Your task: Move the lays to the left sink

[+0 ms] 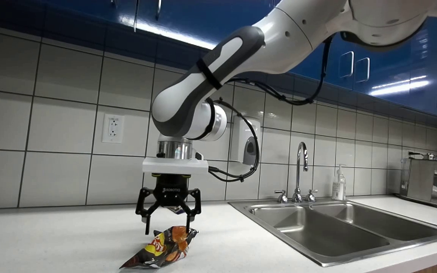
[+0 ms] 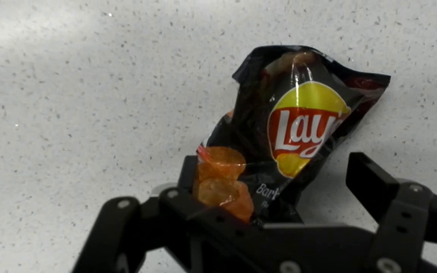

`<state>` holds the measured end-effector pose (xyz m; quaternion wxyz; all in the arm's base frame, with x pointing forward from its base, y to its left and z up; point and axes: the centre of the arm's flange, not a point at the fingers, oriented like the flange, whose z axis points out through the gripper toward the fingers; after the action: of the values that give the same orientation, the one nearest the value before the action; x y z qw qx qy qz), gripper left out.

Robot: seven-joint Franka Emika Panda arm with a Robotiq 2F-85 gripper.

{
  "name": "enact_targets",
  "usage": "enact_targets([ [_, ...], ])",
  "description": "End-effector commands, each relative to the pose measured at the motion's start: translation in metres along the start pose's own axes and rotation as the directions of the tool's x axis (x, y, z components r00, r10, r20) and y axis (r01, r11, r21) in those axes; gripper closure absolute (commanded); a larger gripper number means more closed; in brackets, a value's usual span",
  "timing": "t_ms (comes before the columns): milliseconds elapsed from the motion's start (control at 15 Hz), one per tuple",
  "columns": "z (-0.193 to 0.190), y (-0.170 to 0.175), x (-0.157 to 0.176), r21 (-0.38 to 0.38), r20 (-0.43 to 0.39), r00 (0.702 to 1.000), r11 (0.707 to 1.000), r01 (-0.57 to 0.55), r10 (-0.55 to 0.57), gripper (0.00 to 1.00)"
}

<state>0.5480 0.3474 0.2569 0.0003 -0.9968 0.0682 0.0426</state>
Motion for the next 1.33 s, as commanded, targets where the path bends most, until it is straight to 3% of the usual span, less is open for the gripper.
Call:
enact_targets([
  [0, 0.0061, -0.0091, 0.0042, 0.014, 0.014, 1.0, 1.0, -0.008, 0.007, 0.0],
  [200, 0.0092, -0.0136, 0.005, 0.017, 0.017, 1.0, 1.0, 0.002, -0.002, 0.0],
  [267, 0.0096, -0.0152, 0.0052, 0.016, 0.015, 1.0, 1.0, 0.006, -0.006, 0.25],
  [400, 0.0097, -0.017, 0.005, 0.015, 0.014, 1.0, 1.0, 0.011, -0.011, 0.33],
  [933, 0.0057, -0.0154, 0.0041, 0.018, 0.007, 1.0, 1.0, 0.012, -0.012, 0.96],
  [1000, 0.0057, -0.015, 0.0041, 0.019, 0.007, 1.0, 1.0, 0.012, -0.012, 1.0],
  [1267, 0.004, -0.0112, 0.0035, 0.019, 0.002, 1.0, 1.0, 0.009, -0.009, 1.0],
])
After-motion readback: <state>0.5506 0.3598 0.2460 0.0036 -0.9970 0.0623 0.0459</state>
